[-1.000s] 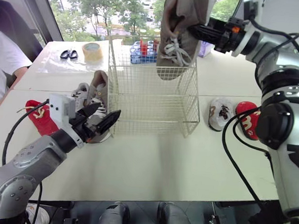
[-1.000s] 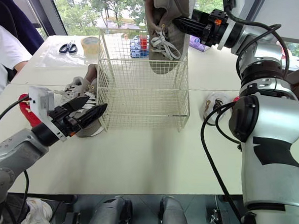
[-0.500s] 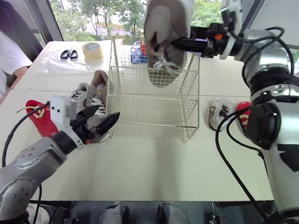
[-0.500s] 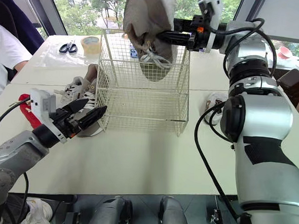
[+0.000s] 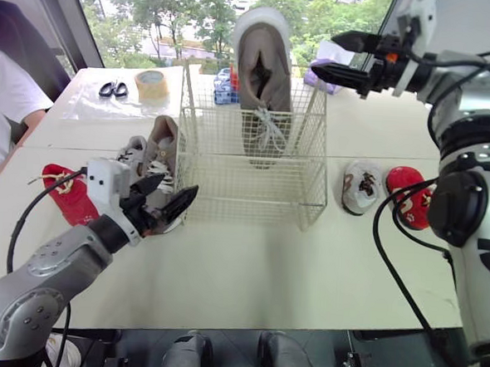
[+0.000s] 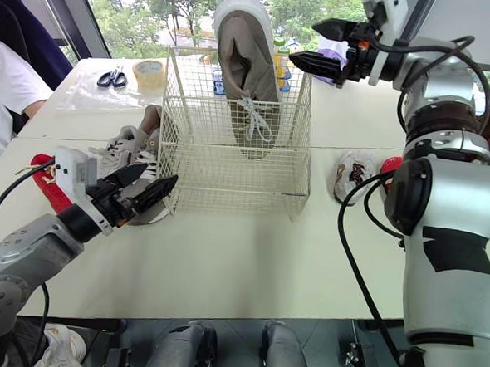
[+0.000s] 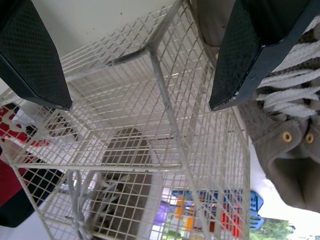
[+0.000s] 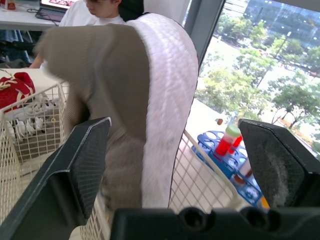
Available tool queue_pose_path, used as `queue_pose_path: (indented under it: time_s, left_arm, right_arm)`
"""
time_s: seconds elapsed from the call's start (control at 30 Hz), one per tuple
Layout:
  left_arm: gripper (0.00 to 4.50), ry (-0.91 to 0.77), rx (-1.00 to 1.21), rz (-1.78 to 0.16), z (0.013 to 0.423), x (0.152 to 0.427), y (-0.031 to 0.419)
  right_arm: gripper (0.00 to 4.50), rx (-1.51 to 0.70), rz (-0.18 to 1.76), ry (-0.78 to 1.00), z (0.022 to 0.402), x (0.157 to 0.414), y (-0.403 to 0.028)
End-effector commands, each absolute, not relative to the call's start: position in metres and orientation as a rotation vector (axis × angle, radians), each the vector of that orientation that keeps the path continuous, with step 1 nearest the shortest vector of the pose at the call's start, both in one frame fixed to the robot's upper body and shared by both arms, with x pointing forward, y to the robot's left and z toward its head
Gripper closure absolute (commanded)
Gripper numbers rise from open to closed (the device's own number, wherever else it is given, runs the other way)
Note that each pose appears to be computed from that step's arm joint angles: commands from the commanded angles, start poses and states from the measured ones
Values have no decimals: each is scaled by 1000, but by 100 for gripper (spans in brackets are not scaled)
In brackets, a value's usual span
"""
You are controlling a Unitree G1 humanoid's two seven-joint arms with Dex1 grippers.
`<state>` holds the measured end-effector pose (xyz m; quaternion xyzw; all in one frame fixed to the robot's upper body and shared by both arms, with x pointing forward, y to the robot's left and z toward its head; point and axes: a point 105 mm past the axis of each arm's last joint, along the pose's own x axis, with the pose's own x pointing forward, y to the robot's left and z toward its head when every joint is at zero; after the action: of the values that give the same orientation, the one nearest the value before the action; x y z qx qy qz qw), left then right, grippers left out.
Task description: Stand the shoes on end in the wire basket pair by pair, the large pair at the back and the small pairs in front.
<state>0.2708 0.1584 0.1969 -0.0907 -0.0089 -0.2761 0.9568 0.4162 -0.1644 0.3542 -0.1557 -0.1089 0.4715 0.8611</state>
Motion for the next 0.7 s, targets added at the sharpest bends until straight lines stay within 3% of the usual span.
queue_pose_path:
  time_s: [0.03, 0.23, 0.43, 0.6, 0.7]
  left_arm:
    - [0, -43, -157, -568, 204, 272, 161]
    - [0, -103, -180, -571, 233, 268, 177]
    - [0, -167, -140, -485, 270, 287, 208]
    - [0, -194, -84, -549, 286, 291, 201]
    - [0, -198, -59, -584, 289, 290, 194]
  right_arm:
    - [8, -289, 964, -309, 371, 408, -181]
    - [8, -257, 1133, -397, 383, 383, -180]
    - [8, -321, 1149, -478, 377, 370, -137]
    - [8, -486, 952, -460, 343, 374, -92]
    - [8, -380, 806, -481, 340, 378, -83]
